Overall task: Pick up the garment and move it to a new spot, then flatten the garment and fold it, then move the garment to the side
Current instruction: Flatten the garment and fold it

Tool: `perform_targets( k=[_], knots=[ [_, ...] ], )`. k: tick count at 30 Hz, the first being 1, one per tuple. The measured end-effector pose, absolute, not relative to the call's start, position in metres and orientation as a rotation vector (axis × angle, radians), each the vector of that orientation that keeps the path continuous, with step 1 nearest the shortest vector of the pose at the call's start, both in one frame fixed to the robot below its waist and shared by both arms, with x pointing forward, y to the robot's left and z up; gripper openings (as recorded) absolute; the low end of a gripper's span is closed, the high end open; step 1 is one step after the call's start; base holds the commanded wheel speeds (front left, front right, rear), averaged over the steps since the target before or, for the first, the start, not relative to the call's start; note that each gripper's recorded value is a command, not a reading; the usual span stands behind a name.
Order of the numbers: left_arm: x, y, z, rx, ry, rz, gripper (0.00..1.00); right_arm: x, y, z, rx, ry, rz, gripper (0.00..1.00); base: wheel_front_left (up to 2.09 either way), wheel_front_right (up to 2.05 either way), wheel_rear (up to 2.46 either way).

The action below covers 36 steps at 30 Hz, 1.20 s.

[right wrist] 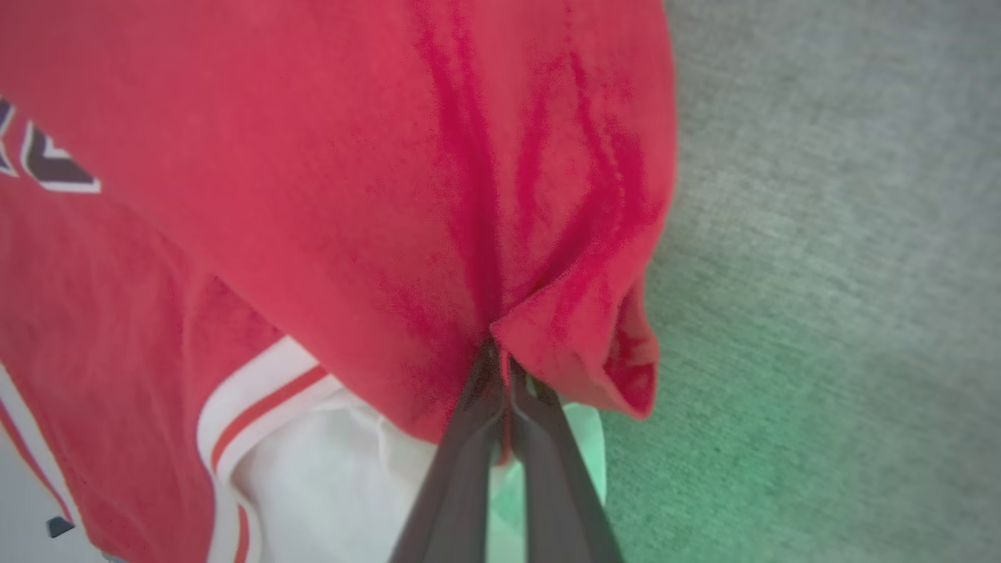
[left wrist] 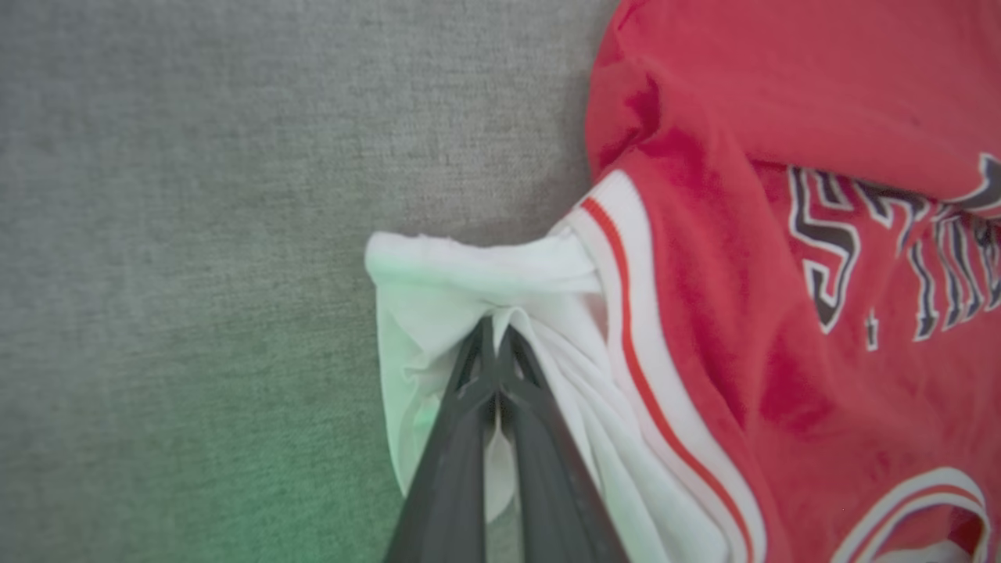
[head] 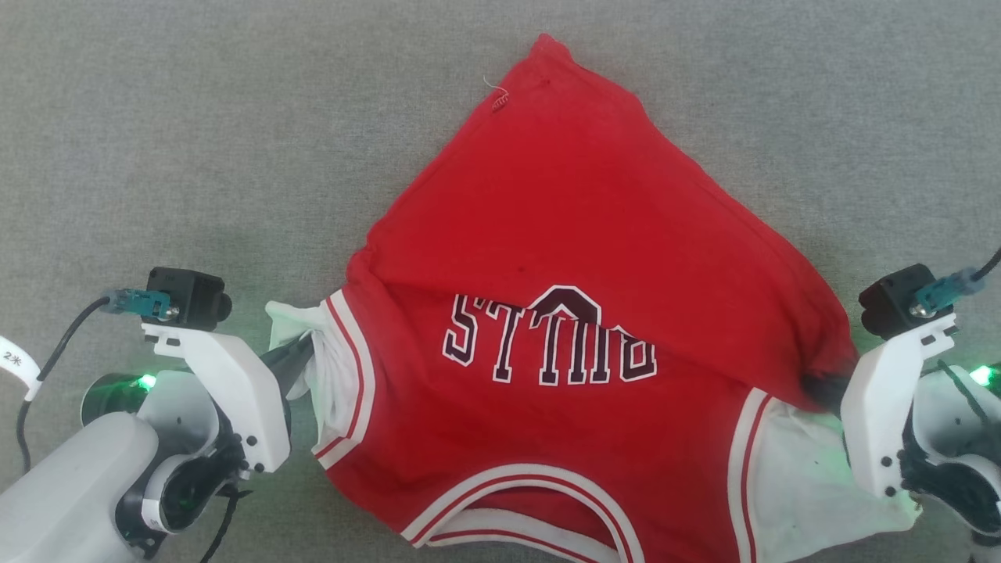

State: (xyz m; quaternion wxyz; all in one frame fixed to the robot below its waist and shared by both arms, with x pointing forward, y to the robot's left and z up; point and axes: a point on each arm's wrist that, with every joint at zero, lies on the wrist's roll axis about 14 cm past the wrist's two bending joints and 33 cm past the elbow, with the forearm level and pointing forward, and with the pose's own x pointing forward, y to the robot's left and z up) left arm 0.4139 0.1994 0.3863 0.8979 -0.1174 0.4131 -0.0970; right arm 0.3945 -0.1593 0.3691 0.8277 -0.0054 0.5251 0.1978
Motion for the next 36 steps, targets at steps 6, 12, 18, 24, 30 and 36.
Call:
perform_targets(
  k=[6, 12, 18, 24, 30, 36],
  knots=[
    [0.413, 0.200, 0.390, -0.268, 0.836, -0.178, 0.00, 0.396, -0.147, 0.370, 0.030, 1.049, 0.427, 1.00, 0.00, 0.00, 0.00],
    [0.409, 0.202, 0.393, -0.272, 0.832, -0.159, 0.00, 0.393, -0.149, 0.384, 0.025, 0.997, 0.420, 1.00, 0.00, 0.00, 0.00],
    [0.405, 0.202, 0.394, -0.274, 0.832, -0.156, 0.00, 0.403, -0.153, 0.414, 0.015, 0.898, 0.404, 1.00, 0.00, 0.00, 0.00],
    [0.403, 0.201, 0.395, -0.286, 0.830, -0.152, 0.00, 0.420, -0.142, 0.450, -0.001, 0.779, 0.435, 1.00, 0.00, 0.00, 0.00],
    [0.404, 0.201, 0.394, -0.302, 0.822, -0.147, 0.00, 0.466, -0.120, 0.483, -0.003, 0.613, 0.484, 1.00, 0.00, 0.00, 0.00],
    [0.405, 0.200, 0.395, -0.319, 0.807, -0.143, 0.00, 0.518, -0.086, 0.488, -0.037, 0.526, 0.555, 1.00, 0.00, 0.00, 0.00]
  ],
)
